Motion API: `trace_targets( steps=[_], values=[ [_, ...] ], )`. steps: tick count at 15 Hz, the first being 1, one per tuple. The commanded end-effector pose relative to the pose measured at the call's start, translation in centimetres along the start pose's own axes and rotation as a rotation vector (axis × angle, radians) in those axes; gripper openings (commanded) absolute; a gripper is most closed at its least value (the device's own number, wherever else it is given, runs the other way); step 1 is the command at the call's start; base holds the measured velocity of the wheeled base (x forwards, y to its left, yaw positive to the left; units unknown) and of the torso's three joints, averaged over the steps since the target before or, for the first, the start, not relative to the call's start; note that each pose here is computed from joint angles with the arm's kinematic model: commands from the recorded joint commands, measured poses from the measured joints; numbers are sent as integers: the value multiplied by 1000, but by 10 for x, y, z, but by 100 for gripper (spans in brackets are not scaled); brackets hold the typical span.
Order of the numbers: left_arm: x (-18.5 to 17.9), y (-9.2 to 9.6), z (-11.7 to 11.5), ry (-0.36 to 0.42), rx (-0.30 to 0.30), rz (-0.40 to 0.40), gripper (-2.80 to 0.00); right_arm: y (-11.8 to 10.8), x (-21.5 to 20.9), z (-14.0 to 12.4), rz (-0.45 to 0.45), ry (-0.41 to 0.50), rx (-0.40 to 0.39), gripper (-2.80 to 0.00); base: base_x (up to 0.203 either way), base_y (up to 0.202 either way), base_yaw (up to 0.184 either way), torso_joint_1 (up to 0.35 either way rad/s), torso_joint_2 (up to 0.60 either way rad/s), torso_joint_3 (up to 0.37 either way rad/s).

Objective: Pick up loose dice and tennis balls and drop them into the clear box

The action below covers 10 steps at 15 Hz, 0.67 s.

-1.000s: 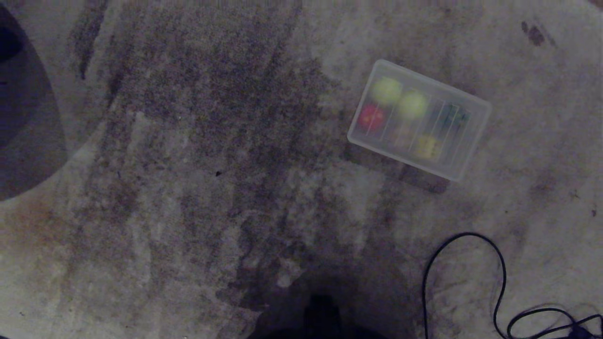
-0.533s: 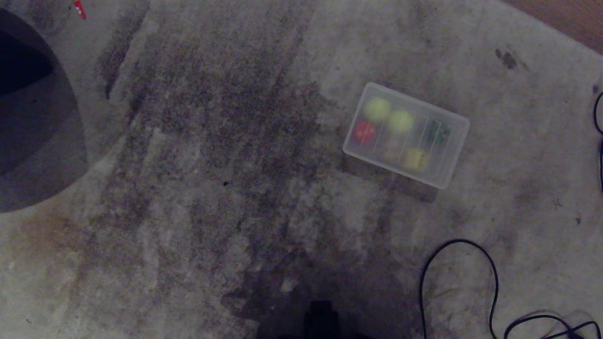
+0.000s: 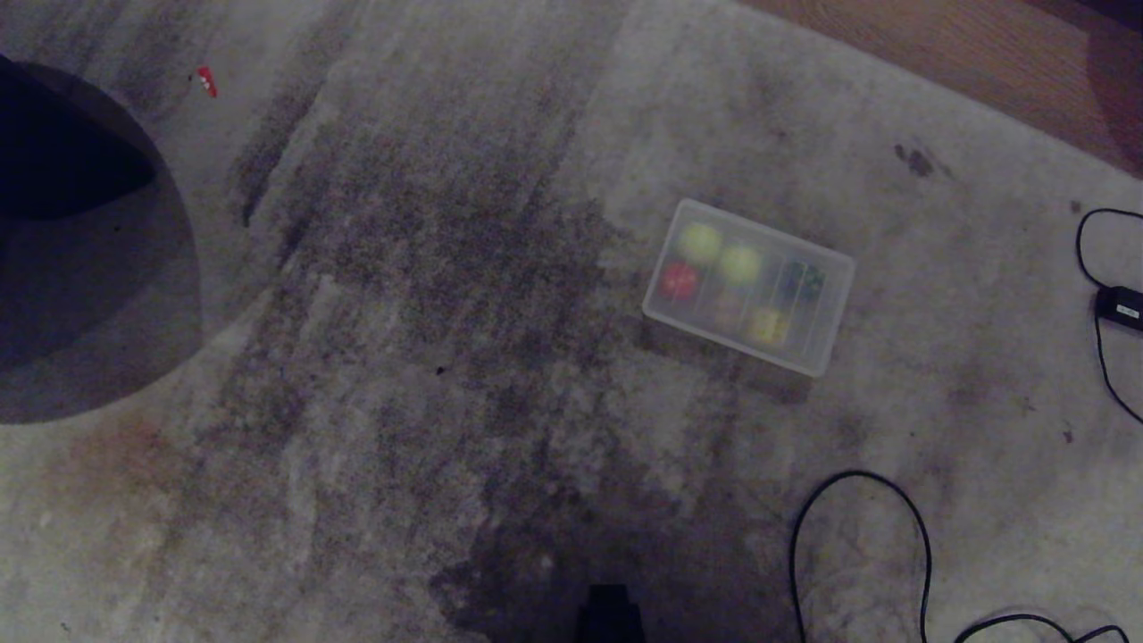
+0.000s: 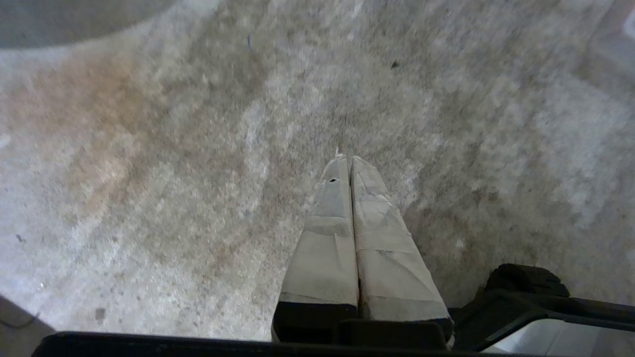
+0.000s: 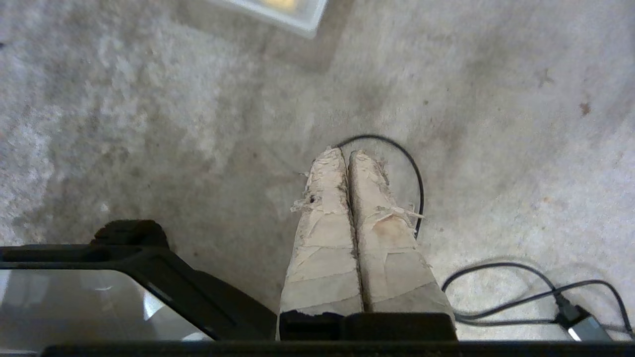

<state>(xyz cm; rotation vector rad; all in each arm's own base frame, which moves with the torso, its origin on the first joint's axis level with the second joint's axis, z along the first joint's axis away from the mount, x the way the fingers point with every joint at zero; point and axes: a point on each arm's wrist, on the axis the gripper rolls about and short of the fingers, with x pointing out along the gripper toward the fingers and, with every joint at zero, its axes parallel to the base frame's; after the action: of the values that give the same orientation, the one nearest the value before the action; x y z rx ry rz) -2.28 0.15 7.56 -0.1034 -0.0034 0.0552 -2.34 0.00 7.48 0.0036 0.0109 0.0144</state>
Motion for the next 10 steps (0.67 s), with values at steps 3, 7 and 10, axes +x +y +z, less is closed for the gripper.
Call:
trace_targets(
  steps=[3, 7, 10],
  values=[
    [0, 0, 0, 1, 2, 0, -280, 0, 0, 0, 1, 3, -1, -280, 0, 0, 0, 3, 2, 207],
    [0, 0, 0, -1, 16, -3, -280, 0, 0, 0, 1, 3, -1, -280, 0, 0, 0, 0, 2, 201],
    [0, 0, 0, -1, 14, -3, -280, 0, 0, 0, 1, 3, -1, -280, 0, 0, 0, 4, 2, 200]
  ],
)
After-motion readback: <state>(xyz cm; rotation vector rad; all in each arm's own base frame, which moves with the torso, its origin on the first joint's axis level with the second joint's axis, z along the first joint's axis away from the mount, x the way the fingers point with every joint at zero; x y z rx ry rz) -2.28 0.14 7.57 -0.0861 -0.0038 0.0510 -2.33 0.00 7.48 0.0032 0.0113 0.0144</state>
